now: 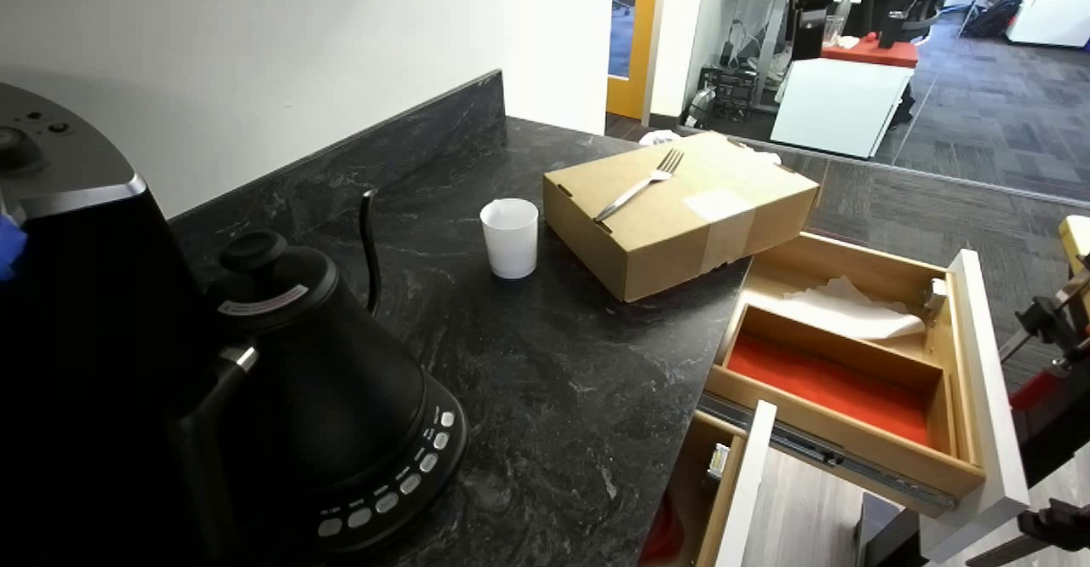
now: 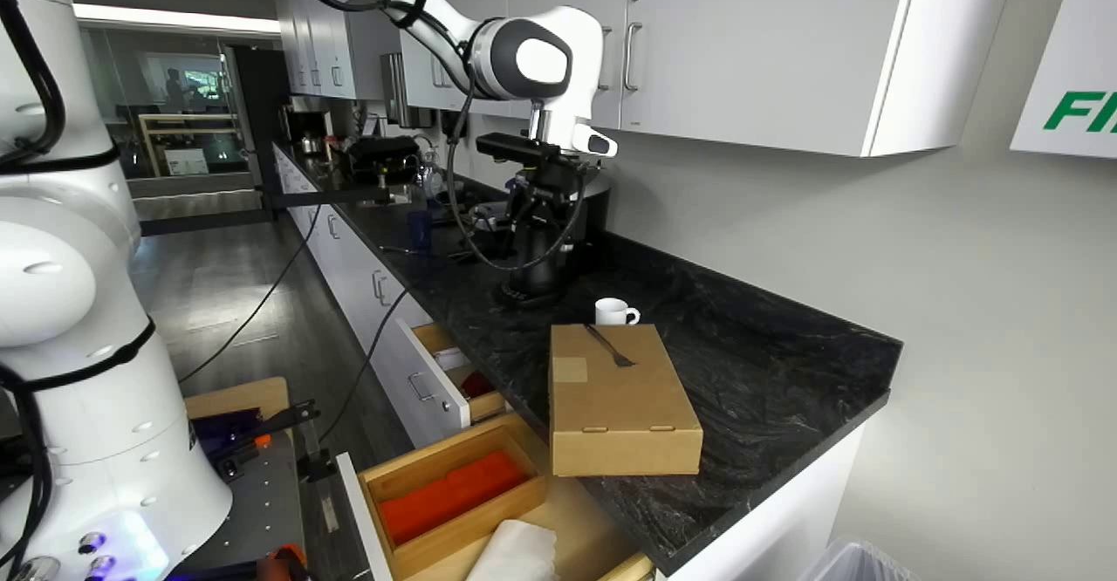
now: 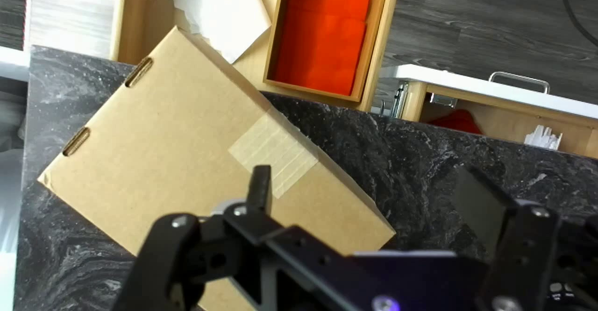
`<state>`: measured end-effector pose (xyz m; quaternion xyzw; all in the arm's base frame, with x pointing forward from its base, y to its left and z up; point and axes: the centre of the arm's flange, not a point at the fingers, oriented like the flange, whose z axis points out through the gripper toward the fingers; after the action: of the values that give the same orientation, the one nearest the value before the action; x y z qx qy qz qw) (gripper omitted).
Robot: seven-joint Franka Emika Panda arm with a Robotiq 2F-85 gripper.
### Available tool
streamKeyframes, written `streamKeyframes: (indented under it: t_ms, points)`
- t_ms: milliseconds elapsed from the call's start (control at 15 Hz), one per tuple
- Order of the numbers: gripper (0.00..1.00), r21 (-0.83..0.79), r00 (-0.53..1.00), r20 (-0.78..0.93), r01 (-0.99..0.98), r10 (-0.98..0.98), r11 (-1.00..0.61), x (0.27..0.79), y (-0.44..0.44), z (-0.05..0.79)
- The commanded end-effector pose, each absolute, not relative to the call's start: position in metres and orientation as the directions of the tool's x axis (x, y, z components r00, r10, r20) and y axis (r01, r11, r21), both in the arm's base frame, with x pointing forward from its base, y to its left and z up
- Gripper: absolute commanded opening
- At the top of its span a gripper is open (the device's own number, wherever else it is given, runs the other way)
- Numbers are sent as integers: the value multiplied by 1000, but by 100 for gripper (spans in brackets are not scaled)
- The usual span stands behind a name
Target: Pick the fork and put it in the drawer
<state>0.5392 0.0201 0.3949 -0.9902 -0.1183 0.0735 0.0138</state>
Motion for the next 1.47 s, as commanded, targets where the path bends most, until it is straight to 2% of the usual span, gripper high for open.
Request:
streamKeyframes:
  t_ms: [0,533,1400]
  points:
    - [100,-41,958,-94,268,271,-963,564,7,396]
    - [100,24,934,90,345,345,-938,580,12,358]
    - [100,92,889,93,440,448,-893,564,1,317]
